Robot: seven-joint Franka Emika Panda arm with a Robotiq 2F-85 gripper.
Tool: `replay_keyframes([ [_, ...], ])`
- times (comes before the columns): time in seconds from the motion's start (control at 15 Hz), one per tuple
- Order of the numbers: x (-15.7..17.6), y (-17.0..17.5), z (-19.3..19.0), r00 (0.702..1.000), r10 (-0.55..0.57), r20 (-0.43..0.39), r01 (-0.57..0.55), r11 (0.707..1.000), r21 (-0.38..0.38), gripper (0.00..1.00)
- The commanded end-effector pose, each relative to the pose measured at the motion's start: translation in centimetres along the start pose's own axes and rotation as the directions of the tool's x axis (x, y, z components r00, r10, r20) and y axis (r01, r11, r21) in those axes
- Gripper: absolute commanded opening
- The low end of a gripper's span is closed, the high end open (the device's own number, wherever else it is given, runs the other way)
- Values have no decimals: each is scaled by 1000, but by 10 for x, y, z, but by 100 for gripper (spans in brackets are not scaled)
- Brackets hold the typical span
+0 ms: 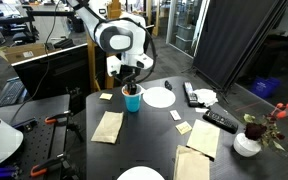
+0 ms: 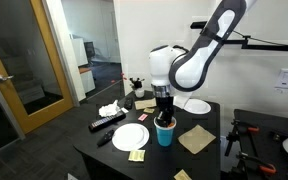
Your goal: Take the marker out of the cup and put it on the table
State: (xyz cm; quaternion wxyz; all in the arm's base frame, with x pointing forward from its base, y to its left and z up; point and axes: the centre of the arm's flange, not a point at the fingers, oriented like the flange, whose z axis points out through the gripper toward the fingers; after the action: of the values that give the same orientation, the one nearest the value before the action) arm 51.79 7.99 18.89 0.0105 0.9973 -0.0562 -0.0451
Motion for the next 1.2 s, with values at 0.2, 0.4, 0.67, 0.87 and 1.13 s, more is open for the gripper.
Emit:
replay_keyframes([
  [0.2, 12, -1, 1, 999, -15, 34, 15, 1000, -8, 1],
  [0.4, 13, -2, -1, 999, -14, 37, 14, 1000, -7, 5],
  [0.67, 7, -6, -16, 999, -13, 34, 14, 1000, -19, 5],
  [0.87, 0, -10, -35, 999, -28, 34, 28, 999, -18, 5],
  [1.13, -6, -14, -67, 999, -43, 27, 44, 999, -27, 5],
])
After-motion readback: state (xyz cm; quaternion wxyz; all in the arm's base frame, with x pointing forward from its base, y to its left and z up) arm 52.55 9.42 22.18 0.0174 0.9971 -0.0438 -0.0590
